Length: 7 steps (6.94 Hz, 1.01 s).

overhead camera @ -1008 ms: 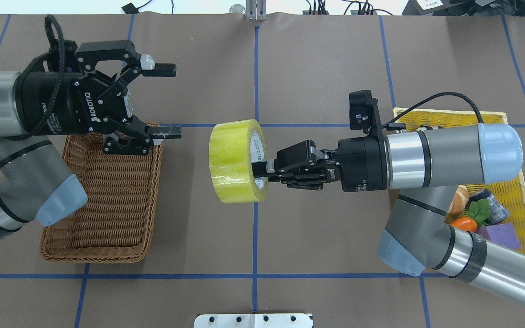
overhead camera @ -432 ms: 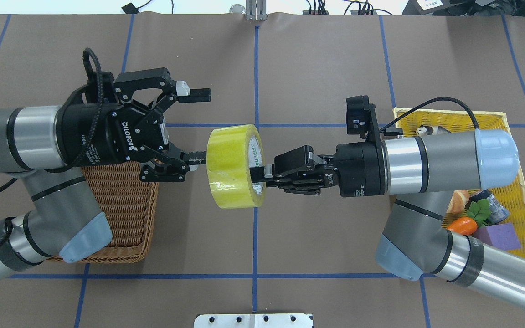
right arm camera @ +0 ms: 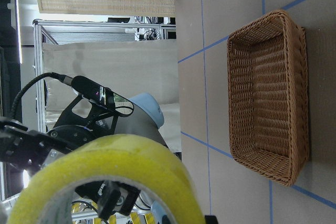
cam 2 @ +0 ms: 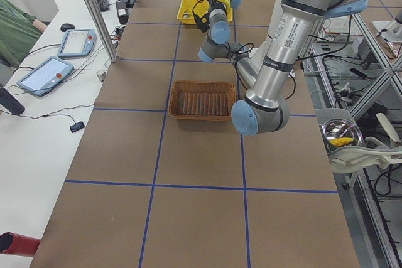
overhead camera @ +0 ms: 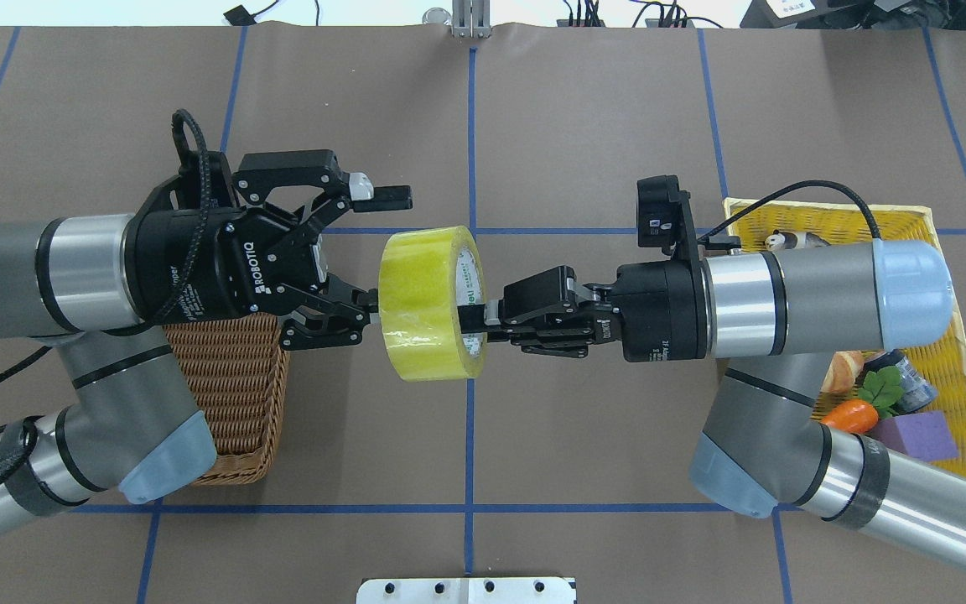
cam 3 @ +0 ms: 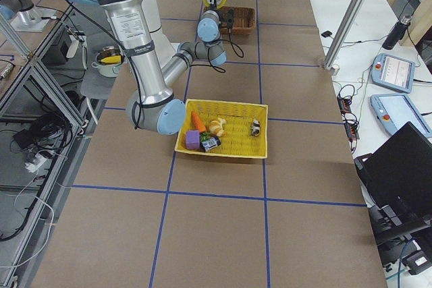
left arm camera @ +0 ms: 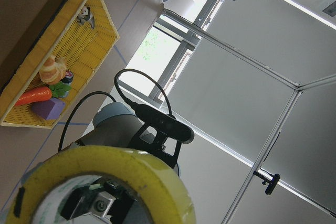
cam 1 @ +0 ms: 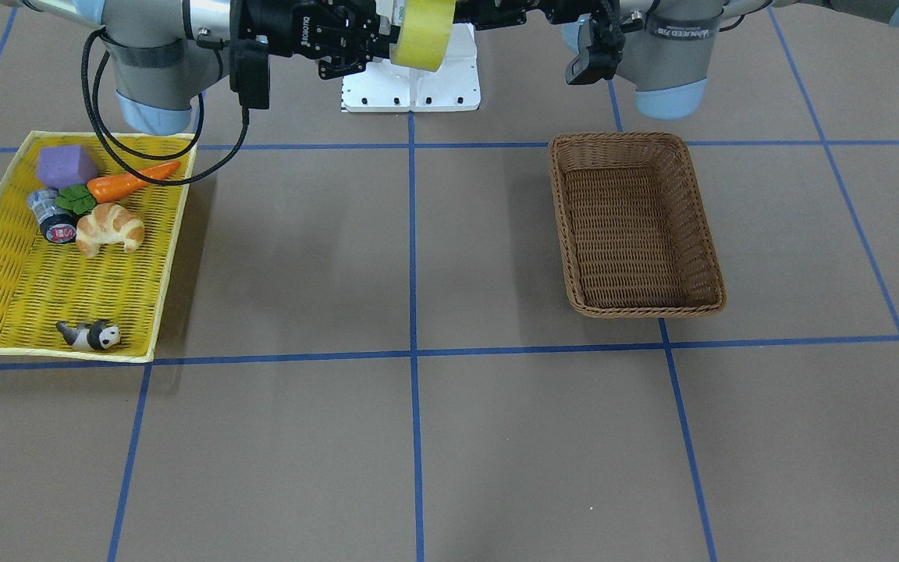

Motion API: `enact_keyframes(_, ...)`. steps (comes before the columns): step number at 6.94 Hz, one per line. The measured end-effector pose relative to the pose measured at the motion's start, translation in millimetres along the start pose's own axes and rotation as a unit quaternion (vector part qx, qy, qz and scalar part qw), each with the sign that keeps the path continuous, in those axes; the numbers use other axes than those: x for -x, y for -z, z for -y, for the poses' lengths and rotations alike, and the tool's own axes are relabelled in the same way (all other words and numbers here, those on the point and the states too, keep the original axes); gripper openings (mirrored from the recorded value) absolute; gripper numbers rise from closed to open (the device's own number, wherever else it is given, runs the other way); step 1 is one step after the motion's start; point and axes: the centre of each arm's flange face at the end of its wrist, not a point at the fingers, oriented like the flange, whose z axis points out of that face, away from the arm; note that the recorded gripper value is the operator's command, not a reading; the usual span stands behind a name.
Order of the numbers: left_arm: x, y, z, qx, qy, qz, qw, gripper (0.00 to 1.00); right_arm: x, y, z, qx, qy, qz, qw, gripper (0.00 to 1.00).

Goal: Move tape to another basket

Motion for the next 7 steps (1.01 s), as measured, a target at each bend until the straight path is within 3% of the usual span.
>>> enact_keyframes(5,21.2,-3.0,-13.0,0.027,0.004,0.007,0.9996,0.0,-3.8,6.3,3.2,-0.01,-0.014,-0.003,0.9999,1.0)
enact_keyframes(7,23.8,4.6,-13.1,0.038,-0.007,0.014,0.9991,0.0,-19.3,54.6,30.5,-0.003,0.029,-0.054,0.9981,1.0)
